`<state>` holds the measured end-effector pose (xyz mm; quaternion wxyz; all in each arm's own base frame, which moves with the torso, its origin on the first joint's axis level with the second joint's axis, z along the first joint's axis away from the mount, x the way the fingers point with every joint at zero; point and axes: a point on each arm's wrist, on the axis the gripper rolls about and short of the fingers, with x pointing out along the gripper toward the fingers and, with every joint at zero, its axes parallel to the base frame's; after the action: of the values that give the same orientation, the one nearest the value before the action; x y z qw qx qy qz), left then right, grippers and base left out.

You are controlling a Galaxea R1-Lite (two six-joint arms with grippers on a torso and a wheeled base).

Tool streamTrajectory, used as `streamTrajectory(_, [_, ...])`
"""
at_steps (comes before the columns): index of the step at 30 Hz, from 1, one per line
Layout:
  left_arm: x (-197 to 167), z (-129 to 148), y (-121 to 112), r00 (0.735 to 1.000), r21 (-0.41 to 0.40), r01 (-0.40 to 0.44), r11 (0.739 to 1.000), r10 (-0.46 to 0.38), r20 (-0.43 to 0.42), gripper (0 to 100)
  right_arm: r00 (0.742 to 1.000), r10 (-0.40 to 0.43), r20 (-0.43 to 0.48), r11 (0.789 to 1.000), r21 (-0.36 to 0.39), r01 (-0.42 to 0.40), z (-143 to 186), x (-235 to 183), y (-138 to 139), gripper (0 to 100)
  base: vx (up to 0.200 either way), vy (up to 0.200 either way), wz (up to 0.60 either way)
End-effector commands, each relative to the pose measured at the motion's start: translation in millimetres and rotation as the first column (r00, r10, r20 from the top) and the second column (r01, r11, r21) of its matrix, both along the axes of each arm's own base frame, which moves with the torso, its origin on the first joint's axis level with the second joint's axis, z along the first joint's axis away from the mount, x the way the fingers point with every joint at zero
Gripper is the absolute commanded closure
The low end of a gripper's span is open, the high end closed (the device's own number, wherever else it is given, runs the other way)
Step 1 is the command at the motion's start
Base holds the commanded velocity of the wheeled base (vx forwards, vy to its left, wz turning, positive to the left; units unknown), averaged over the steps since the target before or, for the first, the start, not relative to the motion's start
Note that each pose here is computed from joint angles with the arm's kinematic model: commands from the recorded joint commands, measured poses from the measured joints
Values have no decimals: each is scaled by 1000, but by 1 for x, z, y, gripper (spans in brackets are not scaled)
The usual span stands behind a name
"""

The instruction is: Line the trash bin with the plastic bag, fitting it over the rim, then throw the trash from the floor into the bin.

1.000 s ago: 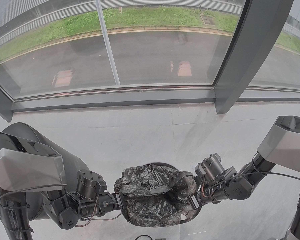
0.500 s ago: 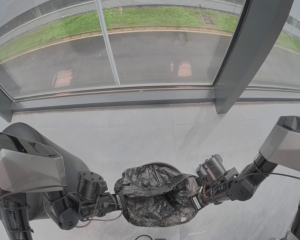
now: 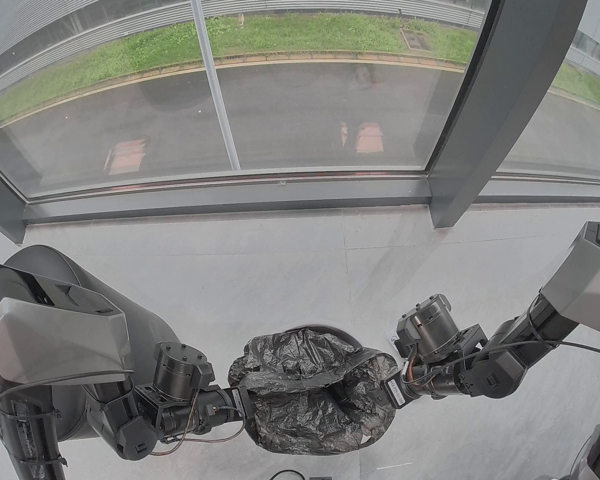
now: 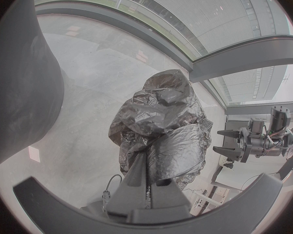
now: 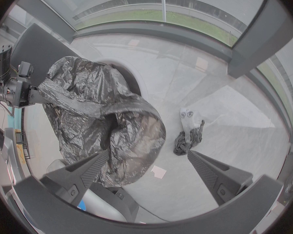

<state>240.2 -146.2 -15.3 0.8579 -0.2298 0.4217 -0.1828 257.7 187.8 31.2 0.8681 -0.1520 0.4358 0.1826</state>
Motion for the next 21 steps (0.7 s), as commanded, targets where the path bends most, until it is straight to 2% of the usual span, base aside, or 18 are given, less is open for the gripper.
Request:
streamTrajectory(1, [0,1,0,1000,-2,0,1000,0,2,100,997,68,47,998,5,-69,5,0,26,0,0,0,0])
streamTrajectory(5, [0,2,0,1000,-2,0,1000,0,4,100,992,103,72,995,-7,-103,-2,8,47,0,0,0,0])
streamTrajectory(9, [0,2,0,1000,-3,0,1000,0,5,100,989,117,92,992,-55,-112,-12,15,60,0,0,0,0])
streamTrajectory(21, [1,2,0,1000,-6,-1,1000,1,9,100,982,167,89,983,-90,-159,-18,12,67,0,0,0,0])
